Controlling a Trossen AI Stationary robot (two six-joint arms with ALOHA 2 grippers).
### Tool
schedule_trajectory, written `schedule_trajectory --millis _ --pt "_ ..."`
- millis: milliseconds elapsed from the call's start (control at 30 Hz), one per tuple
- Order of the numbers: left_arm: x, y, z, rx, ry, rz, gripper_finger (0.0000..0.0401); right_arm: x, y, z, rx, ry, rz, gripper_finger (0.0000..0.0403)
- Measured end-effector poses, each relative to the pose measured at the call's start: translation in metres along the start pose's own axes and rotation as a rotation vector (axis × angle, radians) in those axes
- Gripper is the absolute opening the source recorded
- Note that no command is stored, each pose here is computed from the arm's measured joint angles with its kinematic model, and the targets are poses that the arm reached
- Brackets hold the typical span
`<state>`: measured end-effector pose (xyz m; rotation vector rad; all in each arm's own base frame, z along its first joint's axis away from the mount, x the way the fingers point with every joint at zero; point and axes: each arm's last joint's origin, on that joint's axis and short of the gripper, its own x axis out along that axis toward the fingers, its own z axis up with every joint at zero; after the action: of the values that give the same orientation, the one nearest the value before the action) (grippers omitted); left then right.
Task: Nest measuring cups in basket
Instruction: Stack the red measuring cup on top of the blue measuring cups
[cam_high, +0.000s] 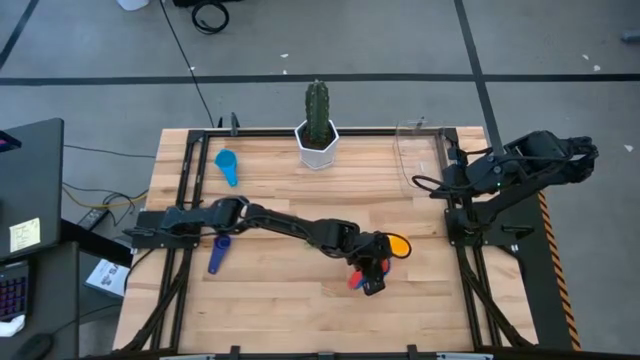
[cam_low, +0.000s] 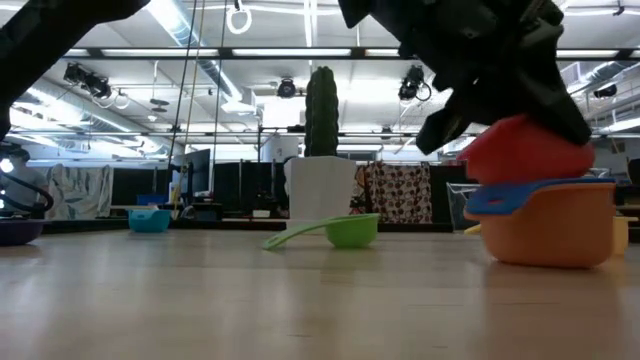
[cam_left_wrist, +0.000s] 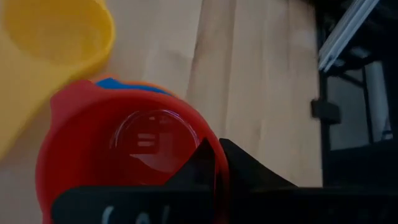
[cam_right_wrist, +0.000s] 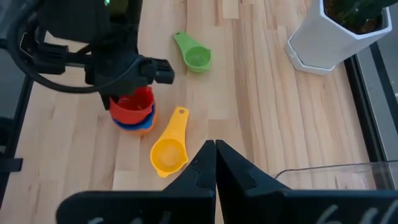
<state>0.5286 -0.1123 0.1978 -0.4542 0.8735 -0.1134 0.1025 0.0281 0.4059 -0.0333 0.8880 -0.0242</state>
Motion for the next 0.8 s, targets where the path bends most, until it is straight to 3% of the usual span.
schedule_trajectory --millis 600,800 --pt "-0.007 0.003 -0.022 -0.115 0.244 0.062 0.0015 0.0 0.0 0.0 0.017 0.0 0.0 0.0004" --pt "-0.004 0.004 -0.026 -0.128 0.266 0.06 0.0072 0.0 0.0 0.0 0.015 0.0 0.0 0.0004"
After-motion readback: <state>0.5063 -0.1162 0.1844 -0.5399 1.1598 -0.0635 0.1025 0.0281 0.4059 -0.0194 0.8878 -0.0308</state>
